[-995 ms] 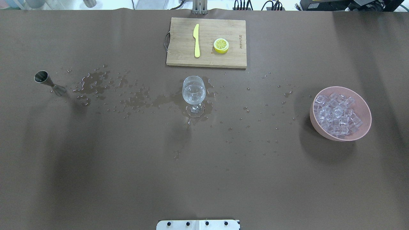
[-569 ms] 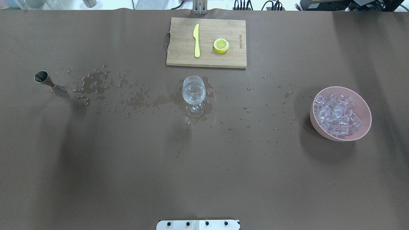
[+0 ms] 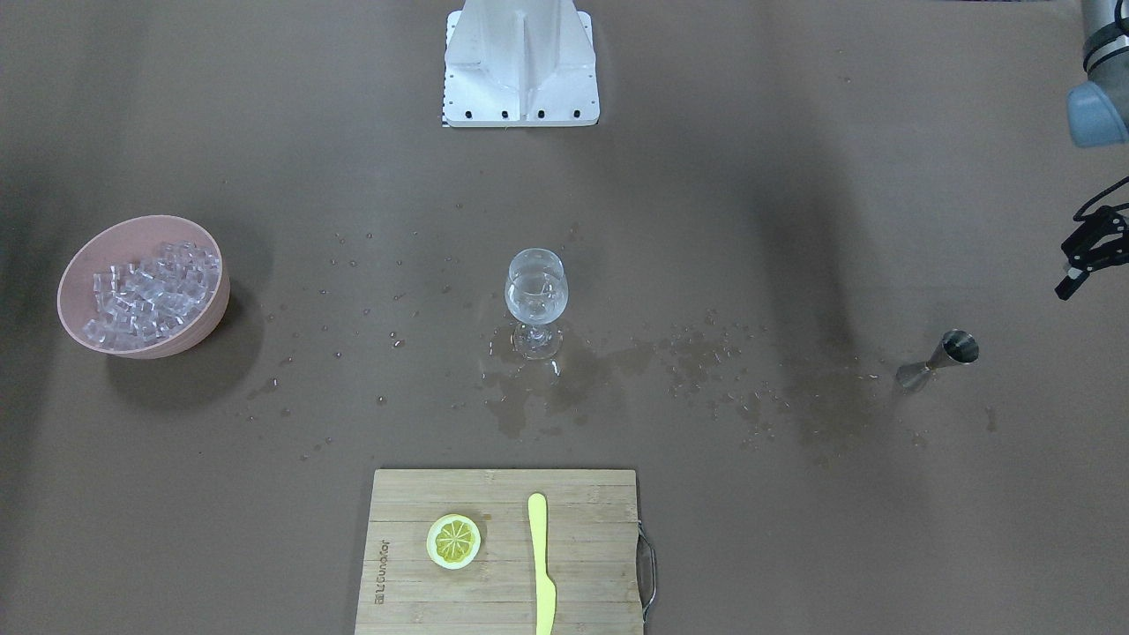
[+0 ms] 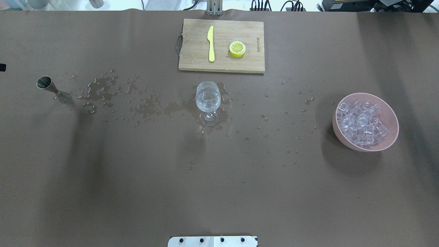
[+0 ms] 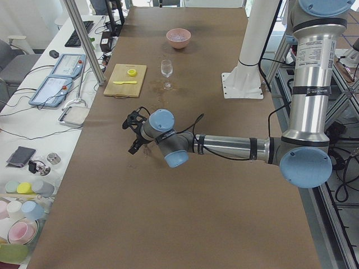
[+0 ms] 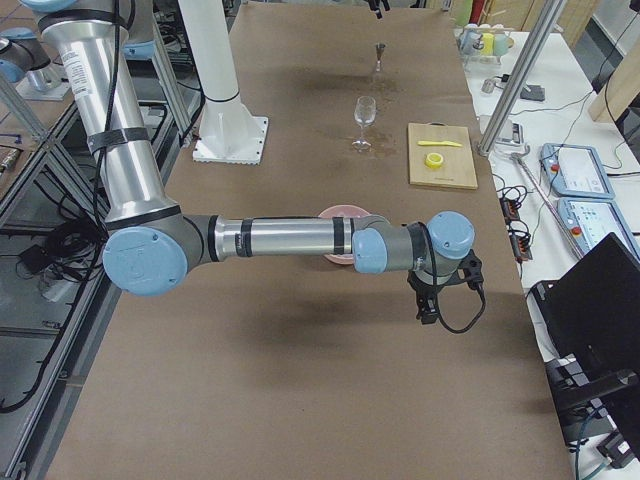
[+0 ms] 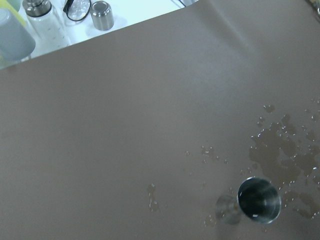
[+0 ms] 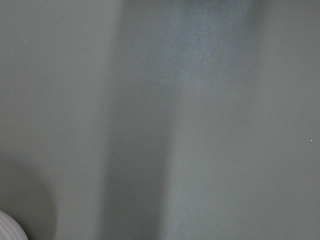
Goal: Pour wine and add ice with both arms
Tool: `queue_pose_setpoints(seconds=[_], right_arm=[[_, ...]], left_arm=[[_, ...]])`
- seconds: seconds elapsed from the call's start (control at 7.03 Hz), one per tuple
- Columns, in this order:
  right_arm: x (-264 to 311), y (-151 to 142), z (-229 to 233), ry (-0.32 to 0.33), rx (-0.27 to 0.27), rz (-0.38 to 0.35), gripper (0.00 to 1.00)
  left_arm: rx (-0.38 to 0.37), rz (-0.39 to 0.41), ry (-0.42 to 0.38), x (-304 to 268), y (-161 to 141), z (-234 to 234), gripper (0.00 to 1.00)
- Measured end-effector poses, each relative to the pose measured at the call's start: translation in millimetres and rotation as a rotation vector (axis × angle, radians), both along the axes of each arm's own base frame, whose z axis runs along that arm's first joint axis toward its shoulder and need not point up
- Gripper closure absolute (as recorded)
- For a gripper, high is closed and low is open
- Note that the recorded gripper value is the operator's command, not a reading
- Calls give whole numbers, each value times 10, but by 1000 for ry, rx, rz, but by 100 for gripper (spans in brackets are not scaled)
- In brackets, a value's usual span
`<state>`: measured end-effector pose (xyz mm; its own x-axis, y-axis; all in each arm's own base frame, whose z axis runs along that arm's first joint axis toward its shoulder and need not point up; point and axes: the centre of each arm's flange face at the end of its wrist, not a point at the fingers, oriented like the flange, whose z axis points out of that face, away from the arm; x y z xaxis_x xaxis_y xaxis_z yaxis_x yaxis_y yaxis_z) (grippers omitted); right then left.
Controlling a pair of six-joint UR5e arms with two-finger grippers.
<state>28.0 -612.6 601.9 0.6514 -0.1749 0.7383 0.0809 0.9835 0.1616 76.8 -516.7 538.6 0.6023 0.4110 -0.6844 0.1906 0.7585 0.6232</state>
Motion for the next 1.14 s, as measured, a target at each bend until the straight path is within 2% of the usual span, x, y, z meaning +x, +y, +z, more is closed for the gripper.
queue_pose_setpoints(seconds=[0.57,1.14], right_arm=[[-148,-5,35,-10,-9,-24,0],[-298,-31,6,-19,-8,-48,0]], left_arm=[[104,-85,44,81,-4,187,2],[122,-117,43,219,4,542,2]])
